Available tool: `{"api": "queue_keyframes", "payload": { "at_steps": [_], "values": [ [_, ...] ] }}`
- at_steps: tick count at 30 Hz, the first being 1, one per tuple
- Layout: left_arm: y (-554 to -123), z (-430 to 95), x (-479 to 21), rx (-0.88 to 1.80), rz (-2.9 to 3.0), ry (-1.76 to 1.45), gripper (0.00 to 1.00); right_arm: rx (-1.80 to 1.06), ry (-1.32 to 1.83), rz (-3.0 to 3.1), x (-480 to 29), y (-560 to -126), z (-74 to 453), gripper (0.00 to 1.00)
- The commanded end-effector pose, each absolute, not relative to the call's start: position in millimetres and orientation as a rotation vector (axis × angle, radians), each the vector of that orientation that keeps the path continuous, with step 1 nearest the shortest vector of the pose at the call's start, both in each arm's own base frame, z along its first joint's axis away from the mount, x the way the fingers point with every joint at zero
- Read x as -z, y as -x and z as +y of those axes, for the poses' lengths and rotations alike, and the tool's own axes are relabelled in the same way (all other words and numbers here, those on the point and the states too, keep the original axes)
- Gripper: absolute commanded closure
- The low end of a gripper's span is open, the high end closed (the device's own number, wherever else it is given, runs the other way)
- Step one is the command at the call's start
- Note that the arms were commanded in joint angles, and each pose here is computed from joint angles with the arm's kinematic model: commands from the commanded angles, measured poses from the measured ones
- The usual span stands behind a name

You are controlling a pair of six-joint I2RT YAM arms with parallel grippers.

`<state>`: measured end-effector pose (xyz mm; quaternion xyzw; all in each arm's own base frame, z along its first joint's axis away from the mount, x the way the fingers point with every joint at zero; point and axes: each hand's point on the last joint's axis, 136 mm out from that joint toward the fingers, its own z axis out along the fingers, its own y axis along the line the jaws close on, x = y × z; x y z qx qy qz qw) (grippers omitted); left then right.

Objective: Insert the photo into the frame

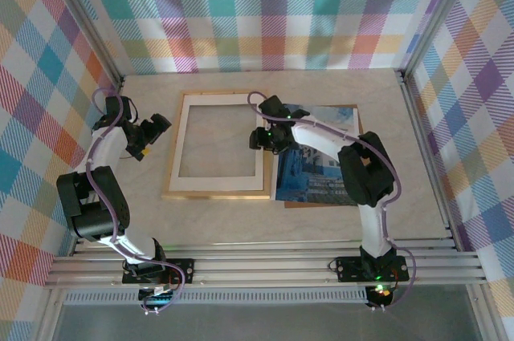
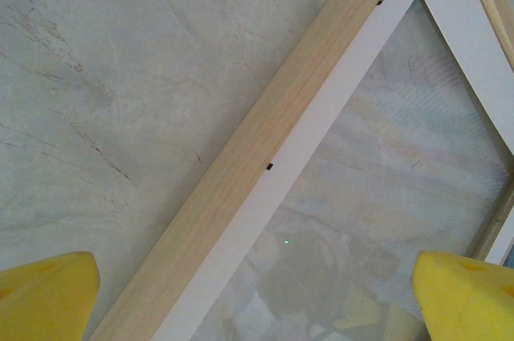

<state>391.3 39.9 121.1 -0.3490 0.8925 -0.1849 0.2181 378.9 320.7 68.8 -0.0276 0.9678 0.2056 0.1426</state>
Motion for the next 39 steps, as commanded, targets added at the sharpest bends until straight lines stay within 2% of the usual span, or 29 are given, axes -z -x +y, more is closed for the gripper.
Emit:
{"api": "queue_keyframes", "payload": {
  "at_steps": [1, 21, 28, 35, 37, 39],
  "values": [
    [-385.8, 34.0, -114.3, 0.503, 2.514, 0.944, 0.00, -0.677, 0.074, 2.798, -71.0, -378.7, 335.9, 0.41],
    [-383.0, 28.9, -83.2, 0.474, 2.601, 0.964, 0.00, -0.781, 0.063, 2.778, -67.5, -375.3, 352.3, 0.40],
    [-383.3, 31.0, -89.0, 0.452, 2.591, 0.948, 0.00, -0.431, 0.118, 2.694, -96.0, -393.8, 310.8, 0.21],
    [-383.9, 31.8, -94.3, 0.444, 2.581, 0.938, 0.00, -0.286, 0.126, 2.619, -127.2, -408.4, 275.8, 0.08],
    [-383.6, 31.0, -95.7, 0.451, 2.578, 0.935, 0.00, -0.244, 0.103, 2.607, -132.5, -412.3, 261.3, 0.00],
    [-383.9, 29.8, -99.5, 0.453, 2.572, 0.921, 0.00, -0.197, 0.079, 2.593, -138.3, -415.4, 243.1, 0.01]
  ]
}}
